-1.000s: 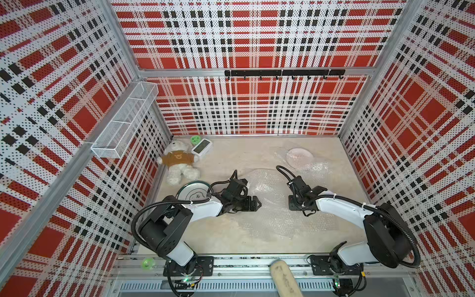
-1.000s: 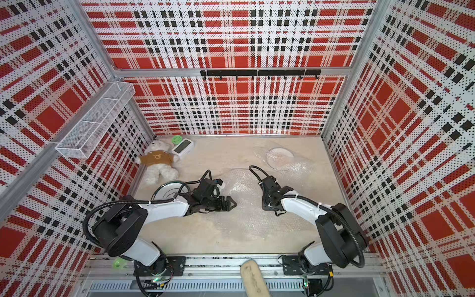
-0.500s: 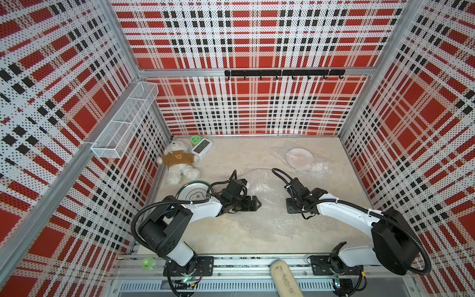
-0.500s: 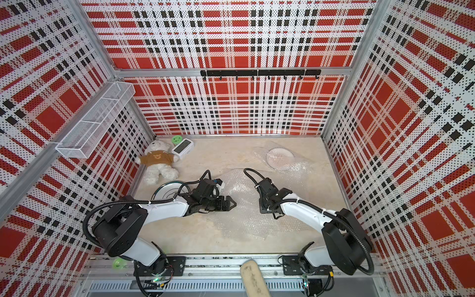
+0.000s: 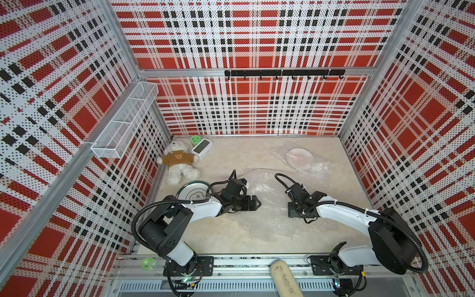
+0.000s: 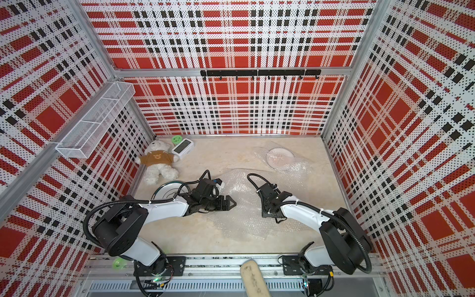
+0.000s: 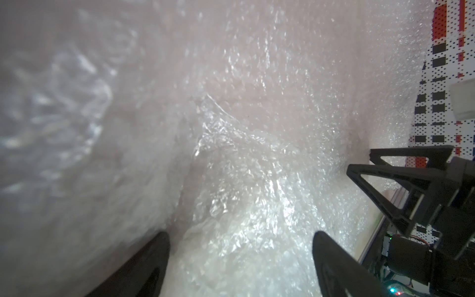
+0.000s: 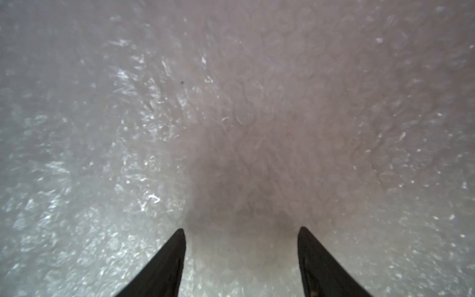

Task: Unpack dinner plates from bubble wrap
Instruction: Adjust the bubble wrap on the bubble wrap.

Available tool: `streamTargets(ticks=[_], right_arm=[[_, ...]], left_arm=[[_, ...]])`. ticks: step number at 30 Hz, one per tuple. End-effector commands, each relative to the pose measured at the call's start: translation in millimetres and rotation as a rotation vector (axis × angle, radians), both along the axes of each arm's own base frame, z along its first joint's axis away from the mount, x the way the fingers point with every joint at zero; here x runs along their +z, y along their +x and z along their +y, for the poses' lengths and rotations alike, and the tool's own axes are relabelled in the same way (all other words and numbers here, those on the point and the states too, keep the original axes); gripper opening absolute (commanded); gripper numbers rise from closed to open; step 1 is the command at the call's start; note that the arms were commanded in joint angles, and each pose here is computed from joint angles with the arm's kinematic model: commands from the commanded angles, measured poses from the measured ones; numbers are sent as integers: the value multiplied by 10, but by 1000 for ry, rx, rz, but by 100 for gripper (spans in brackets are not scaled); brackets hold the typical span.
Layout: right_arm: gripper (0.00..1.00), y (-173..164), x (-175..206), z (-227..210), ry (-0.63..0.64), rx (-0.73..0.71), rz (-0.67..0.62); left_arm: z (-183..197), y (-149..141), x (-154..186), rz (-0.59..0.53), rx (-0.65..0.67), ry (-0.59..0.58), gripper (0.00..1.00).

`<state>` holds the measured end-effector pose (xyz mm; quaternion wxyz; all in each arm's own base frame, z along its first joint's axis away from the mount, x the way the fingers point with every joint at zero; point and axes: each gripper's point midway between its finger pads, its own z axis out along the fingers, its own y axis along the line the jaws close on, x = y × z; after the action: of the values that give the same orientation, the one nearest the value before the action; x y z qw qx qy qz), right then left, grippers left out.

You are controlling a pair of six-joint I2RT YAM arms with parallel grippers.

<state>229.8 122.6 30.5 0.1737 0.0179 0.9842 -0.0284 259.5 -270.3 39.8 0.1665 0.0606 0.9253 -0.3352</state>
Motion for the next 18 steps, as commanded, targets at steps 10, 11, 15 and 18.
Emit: streamTargets(ticks=[10,11,15,18], right_arm=[[49,38,139,-296,-112,-88,-84],[45,39,148,-305,-111,-90,-86],[28,59,240,-263,-68,-93,-107],[16,88,320,-316,-76,-102,-128]], left_arm=[[356,-287,-488,165,47,128,90],[356,-291,-487,164,47,127,90],[370,-300,-502,167,47,126,90],[371,-300,-513,170,48,124,90]])
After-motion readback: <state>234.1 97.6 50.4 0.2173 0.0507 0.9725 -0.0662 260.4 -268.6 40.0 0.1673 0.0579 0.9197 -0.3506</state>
